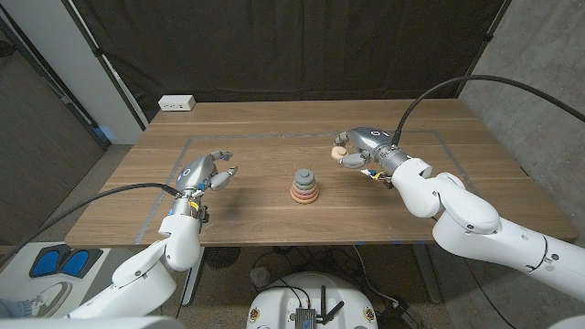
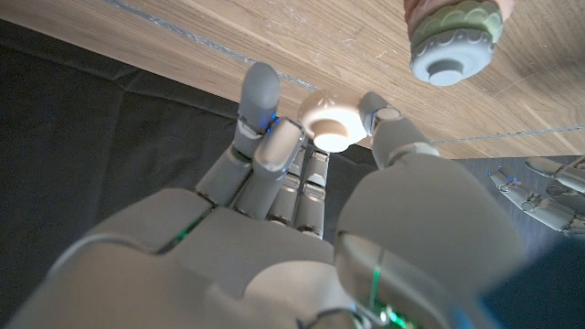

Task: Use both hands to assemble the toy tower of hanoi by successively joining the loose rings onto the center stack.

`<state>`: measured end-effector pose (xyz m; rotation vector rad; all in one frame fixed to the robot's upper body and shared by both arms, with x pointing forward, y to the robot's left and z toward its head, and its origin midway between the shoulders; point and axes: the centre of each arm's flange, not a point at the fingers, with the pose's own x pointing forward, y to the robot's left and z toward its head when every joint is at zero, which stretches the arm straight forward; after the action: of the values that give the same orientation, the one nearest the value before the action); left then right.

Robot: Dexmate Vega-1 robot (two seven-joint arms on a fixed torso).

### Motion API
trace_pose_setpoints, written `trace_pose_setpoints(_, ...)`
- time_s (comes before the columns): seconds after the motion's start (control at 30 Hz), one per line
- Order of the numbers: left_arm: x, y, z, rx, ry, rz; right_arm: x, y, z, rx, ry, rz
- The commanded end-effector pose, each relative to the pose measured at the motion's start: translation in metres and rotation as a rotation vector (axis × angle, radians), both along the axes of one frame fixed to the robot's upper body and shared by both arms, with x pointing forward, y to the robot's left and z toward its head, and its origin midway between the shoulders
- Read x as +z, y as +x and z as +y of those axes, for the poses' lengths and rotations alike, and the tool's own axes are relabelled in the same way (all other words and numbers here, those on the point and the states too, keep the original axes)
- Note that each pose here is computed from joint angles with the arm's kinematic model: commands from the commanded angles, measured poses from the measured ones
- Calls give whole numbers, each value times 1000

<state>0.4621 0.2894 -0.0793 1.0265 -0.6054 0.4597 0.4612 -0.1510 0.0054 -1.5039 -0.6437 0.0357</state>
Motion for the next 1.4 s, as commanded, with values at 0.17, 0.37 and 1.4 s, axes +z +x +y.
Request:
trace_pose_setpoints(0.17,-4,0,-1,-17,13,11,3,2,21,81,-37,6)
trace_pose_setpoints(0.37,-3,0,0,-28,11,-6,4,-1,26,85,-39,-1)
trace_pose_setpoints(1.4,-9,11,-3,-57,13,18,11,7,59,104,-128,55)
